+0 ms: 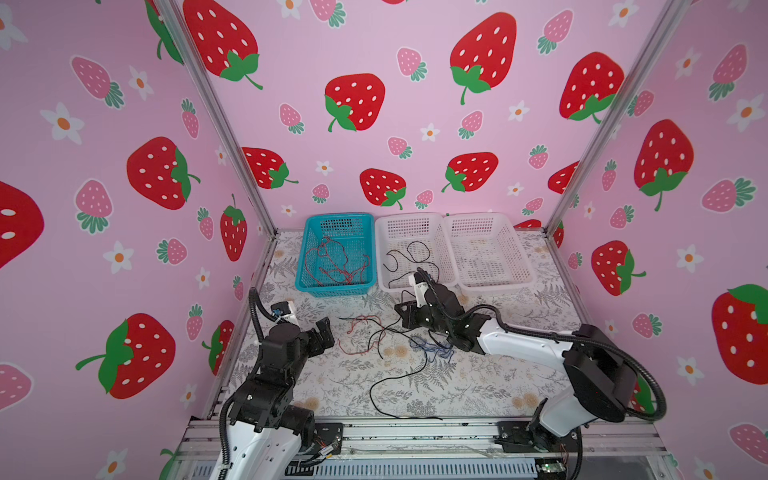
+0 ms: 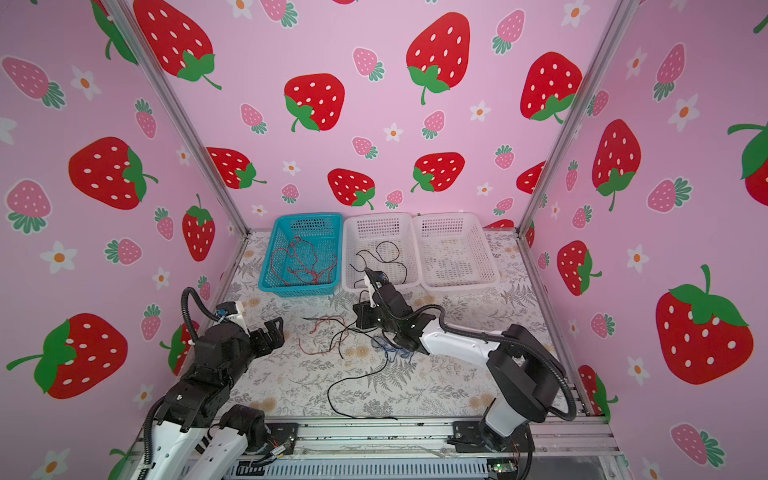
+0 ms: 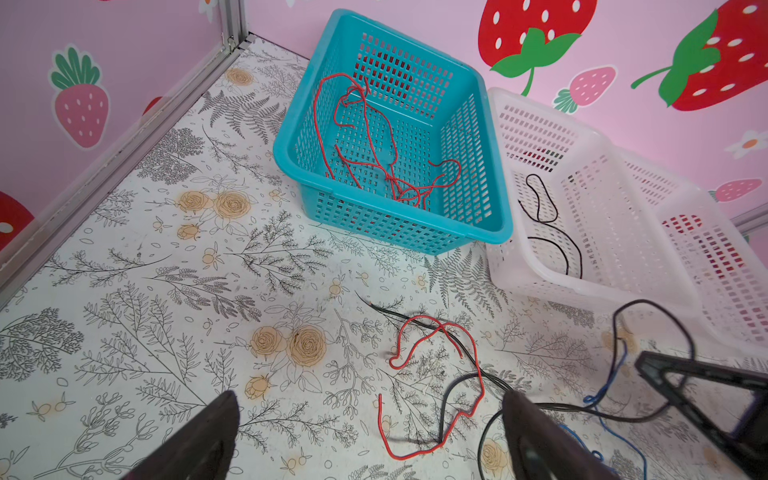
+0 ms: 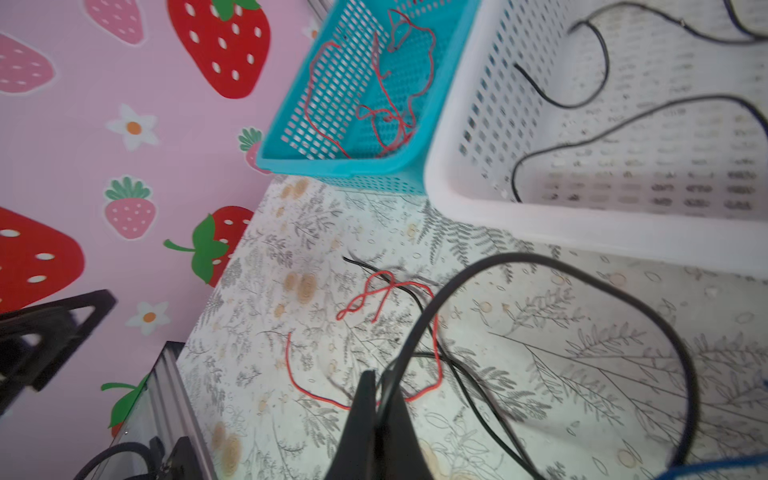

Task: Untangle the cables
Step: 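Lift and carry the black cable over the white basket with the right gripper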

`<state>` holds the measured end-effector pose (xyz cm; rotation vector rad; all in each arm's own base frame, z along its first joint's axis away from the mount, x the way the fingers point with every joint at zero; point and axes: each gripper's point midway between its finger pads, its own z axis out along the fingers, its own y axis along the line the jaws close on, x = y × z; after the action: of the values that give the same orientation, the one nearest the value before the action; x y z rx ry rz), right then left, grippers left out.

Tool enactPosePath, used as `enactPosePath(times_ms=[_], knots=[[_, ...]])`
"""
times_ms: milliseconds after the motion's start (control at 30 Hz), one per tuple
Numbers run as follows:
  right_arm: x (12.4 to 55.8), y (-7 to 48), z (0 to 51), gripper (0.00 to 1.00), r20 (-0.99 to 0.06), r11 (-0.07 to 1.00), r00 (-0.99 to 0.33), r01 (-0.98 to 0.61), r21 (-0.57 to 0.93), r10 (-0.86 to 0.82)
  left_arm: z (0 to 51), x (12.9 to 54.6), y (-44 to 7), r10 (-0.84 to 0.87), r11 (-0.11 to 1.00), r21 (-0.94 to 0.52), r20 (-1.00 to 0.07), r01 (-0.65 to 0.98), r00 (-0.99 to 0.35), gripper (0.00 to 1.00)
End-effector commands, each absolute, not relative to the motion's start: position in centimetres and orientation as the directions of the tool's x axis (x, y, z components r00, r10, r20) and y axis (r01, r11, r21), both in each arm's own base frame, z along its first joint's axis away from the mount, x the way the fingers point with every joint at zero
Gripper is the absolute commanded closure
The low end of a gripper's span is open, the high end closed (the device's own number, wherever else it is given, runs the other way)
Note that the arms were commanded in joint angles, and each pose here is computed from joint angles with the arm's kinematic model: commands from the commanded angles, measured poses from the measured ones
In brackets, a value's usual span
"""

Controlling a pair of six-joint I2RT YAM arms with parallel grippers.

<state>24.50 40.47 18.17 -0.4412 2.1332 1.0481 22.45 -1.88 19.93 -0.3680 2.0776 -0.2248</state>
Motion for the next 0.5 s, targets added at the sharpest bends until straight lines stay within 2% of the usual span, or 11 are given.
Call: enactPosePath(times_ms=[0, 467], knots=[[23.6, 40.5, 21.8, 1.00, -0.793, 0.627, -0.609, -0.623, 0.468, -0.014, 20.5, 22.5, -2.0, -0.348, 0.937, -0.310, -0.811, -0.158, -0.471, 0.00], [19.5, 39.7, 34.8, 1.00, -0.933, 0.598, -0.358, -0.758, 0.261, -0.046, 20.3, 22.6, -2.2, -0.345, 0.938, -0.309, -0.805, -0.154, -0.482, 0.00]])
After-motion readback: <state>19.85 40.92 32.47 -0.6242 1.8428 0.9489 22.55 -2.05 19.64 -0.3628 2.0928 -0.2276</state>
